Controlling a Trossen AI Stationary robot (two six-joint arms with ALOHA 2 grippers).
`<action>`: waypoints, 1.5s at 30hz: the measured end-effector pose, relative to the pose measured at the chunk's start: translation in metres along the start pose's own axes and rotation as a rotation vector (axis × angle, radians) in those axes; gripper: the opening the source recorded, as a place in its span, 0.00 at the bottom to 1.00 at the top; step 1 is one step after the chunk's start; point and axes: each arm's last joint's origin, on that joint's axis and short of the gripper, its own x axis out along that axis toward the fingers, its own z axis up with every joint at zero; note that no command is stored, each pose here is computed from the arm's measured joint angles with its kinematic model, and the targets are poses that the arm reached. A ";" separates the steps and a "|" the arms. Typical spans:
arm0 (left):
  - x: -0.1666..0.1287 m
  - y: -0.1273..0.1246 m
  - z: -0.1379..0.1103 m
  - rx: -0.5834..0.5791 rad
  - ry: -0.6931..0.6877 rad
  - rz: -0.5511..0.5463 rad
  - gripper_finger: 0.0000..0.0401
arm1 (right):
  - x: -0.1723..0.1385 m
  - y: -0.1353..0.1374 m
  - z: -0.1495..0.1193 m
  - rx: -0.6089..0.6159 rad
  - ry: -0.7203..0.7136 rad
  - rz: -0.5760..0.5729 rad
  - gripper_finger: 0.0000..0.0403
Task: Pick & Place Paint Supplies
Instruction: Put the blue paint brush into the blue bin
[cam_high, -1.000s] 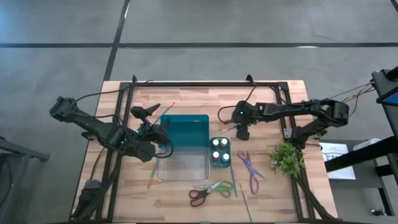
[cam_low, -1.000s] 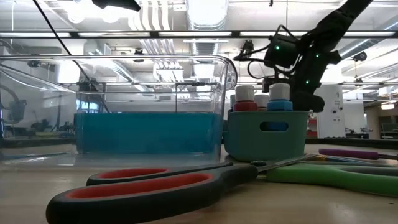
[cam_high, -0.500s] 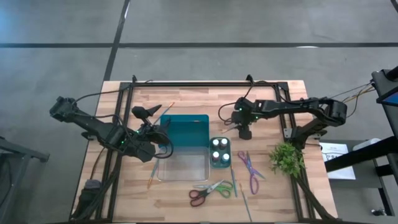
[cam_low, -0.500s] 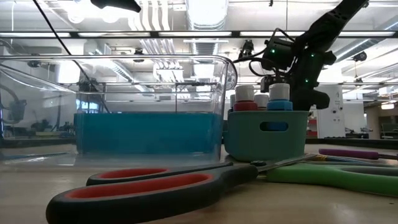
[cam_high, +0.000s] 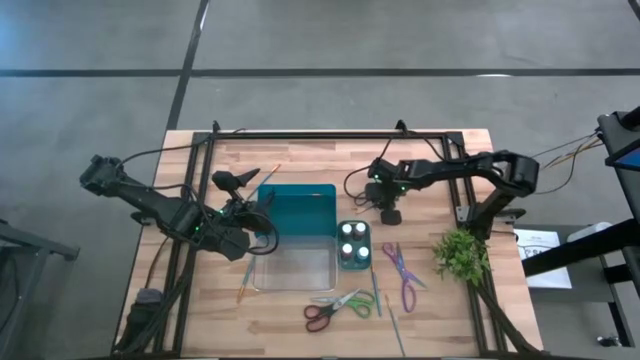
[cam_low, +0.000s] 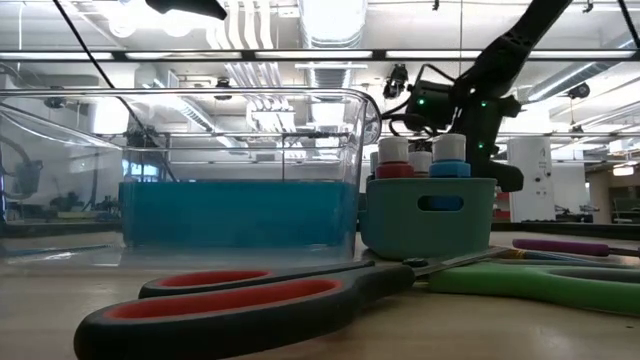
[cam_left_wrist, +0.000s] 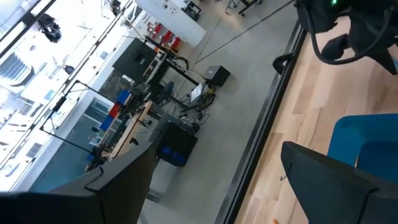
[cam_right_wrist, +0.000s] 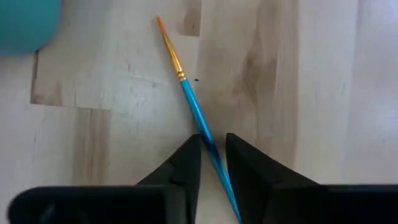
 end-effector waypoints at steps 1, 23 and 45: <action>0.000 0.000 0.000 0.001 0.000 0.000 0.88 | 0.002 0.000 0.001 -0.008 0.014 0.008 0.14; 0.000 0.000 0.000 0.003 0.000 -0.011 0.88 | -0.019 -0.002 0.001 0.118 0.026 -0.114 0.02; 0.000 0.000 0.000 0.003 0.000 -0.011 0.88 | -0.076 0.003 0.063 0.012 -0.324 -0.191 0.02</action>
